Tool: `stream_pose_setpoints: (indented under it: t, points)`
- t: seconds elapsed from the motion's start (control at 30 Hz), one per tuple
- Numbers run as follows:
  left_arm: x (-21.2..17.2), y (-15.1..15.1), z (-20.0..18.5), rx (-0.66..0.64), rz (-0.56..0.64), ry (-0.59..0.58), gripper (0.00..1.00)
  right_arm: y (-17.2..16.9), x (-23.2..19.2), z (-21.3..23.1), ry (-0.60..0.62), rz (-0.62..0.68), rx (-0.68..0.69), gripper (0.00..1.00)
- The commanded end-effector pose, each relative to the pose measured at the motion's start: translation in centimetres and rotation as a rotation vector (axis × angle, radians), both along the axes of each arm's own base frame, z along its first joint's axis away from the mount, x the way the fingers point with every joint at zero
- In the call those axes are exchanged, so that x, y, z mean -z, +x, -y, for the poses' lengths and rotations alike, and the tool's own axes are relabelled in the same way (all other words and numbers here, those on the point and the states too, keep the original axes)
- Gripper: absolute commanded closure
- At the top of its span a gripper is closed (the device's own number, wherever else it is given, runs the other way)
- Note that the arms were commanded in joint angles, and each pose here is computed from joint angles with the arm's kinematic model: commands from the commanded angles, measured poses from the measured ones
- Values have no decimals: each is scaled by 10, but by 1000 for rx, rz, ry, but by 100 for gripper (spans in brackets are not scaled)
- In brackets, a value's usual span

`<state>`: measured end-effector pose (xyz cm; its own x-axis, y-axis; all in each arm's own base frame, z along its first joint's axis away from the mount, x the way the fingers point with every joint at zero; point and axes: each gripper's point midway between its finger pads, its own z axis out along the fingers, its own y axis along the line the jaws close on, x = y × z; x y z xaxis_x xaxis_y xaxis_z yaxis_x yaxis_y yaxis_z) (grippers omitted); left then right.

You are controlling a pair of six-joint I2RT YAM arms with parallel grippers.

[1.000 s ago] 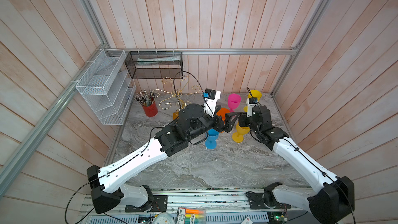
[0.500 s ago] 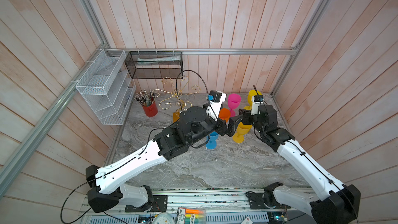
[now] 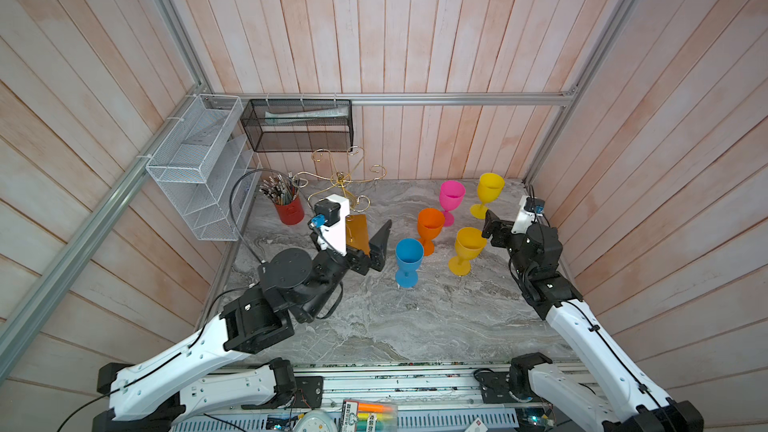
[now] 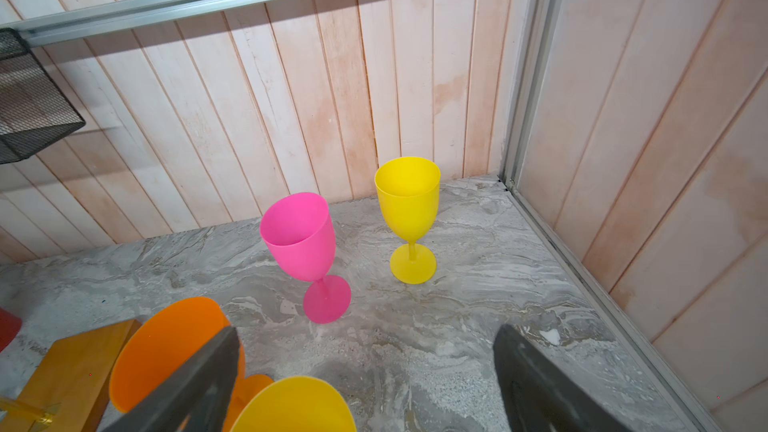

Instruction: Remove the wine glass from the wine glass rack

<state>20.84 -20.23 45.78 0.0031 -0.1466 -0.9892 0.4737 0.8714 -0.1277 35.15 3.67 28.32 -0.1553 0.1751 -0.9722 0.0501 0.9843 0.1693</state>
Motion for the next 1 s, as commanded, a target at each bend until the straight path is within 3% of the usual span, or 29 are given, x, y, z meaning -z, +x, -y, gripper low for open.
stream_pose_setpoints:
  t: [0.0,0.2,0.4,0.53,0.67,0.97]
  points:
    - [20,2,-42,-152,-20,-25,0,1,-7,9,20,77,35,3]
    - [67,0,-78,-271,-81,-7,0,4,10,18,34,92,60,3]
    - [116,11,-71,-331,-144,91,0,6,21,25,55,104,85,3]
    - [153,30,-69,-335,-238,96,0,8,24,28,62,113,94,3]
    - [179,53,-84,-355,-318,-15,0,8,28,34,65,113,122,4]
    - [206,92,-157,-551,-323,-257,0,2,46,50,59,134,173,4]
